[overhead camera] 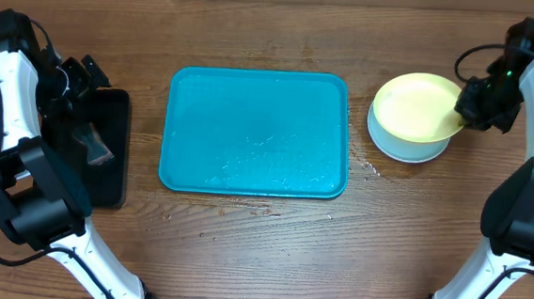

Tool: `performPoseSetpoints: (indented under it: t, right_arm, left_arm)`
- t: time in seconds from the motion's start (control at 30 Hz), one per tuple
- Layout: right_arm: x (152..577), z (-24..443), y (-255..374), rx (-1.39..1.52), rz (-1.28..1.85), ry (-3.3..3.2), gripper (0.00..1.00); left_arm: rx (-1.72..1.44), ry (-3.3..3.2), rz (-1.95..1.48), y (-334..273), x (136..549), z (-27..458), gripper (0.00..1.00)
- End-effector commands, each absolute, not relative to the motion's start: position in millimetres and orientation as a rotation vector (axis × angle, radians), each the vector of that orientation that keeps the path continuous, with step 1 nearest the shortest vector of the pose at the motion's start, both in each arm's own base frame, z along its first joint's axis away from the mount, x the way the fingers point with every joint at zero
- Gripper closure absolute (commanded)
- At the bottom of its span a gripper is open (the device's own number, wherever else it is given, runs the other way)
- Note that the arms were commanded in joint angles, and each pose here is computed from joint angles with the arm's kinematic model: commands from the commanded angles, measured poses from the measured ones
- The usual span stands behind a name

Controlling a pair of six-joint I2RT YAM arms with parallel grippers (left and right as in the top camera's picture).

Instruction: Clean dirty plates on tray and stack at the side

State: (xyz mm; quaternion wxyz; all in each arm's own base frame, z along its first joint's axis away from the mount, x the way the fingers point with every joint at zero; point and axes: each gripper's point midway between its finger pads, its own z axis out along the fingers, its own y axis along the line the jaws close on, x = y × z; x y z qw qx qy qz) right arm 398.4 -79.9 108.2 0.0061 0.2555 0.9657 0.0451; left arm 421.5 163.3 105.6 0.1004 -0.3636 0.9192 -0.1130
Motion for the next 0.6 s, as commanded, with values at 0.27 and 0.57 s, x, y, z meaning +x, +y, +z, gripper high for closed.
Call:
performPoseSetpoints:
  t: [0.27, 0.57]
  right_arm:
    - [382.9, 83.4, -86.8, 0.941, 0.044, 3.03, 0.63]
    - [362.9, 147.0, -62.2, 0.799, 0.085, 2.99, 0.0]
  left_arm:
    - [-1.068, 2.691, -0.344, 164.9, 425.0, 115.0, 0.0]
    - [-1.068, 2.691, -0.343, 165.0, 425.0, 115.0, 0.0]
